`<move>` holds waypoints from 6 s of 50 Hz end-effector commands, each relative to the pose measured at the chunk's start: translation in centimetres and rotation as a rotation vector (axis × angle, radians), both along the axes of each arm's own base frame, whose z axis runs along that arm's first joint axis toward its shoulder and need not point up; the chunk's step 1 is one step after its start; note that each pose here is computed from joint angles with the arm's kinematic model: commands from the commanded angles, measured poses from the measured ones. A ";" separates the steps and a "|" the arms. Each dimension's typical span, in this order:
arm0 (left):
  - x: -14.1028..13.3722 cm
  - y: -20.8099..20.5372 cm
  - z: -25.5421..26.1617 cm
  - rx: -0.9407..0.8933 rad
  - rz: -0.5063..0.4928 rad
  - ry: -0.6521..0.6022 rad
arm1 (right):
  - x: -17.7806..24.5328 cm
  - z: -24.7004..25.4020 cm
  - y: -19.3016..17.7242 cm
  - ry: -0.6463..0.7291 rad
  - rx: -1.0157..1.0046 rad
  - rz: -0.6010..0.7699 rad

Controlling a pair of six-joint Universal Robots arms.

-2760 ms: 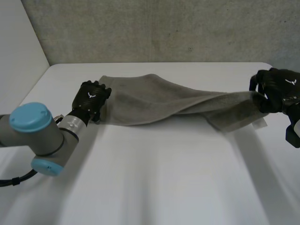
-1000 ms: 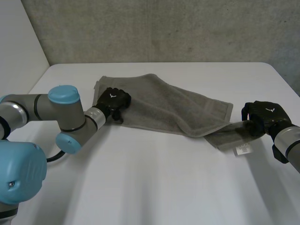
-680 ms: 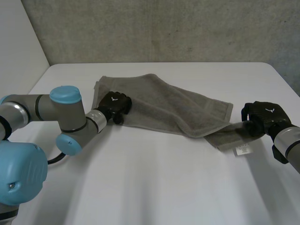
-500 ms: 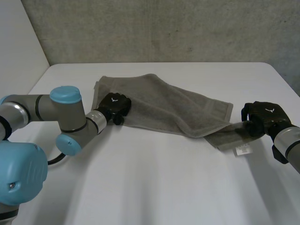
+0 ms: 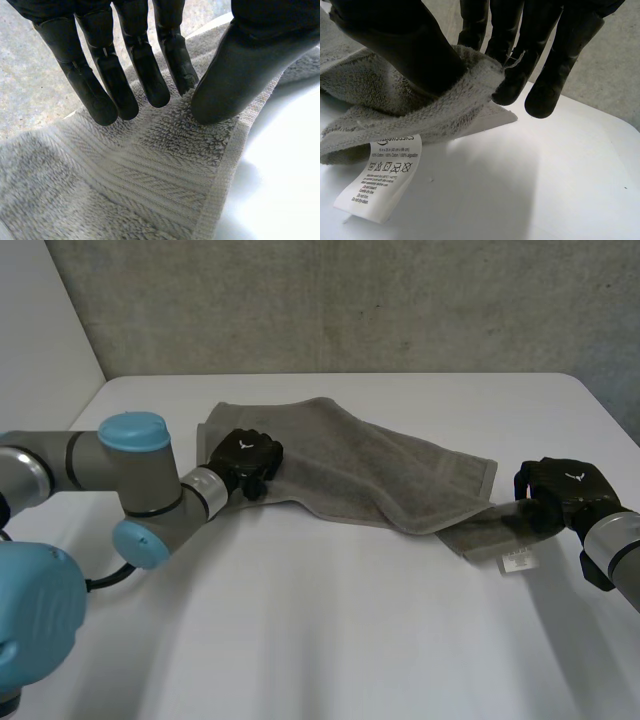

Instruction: Fold the towel.

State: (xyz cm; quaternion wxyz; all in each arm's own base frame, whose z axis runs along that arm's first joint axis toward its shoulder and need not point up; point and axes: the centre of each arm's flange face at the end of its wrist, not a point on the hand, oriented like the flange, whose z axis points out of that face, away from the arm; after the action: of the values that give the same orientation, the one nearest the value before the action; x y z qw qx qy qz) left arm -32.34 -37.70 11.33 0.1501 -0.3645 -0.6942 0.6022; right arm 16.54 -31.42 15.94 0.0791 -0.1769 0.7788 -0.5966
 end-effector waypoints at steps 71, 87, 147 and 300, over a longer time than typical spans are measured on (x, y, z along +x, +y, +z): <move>-1.0 4.1 -0.8 -0.016 0.032 0.158 | 0.4 0.6 0.8 -0.011 -0.001 0.039; -2.2 4.7 -1.8 -0.029 -0.014 0.065 | 0.4 0.6 0.8 -0.005 -0.006 0.040; -1.8 4.3 -1.3 -0.165 0.100 -0.105 | 0.5 1.4 1.1 0.018 -0.034 0.044; 10.8 10.9 4.8 -0.291 0.260 -0.143 | -2.6 10.5 7.0 0.075 -0.073 0.107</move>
State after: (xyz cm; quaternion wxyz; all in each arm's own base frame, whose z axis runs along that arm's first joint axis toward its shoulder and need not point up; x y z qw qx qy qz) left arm -21.30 -27.04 15.96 -0.0362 -0.3301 -0.6535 0.6802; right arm 13.90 -24.48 26.75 0.0750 -0.2416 0.7492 -0.6121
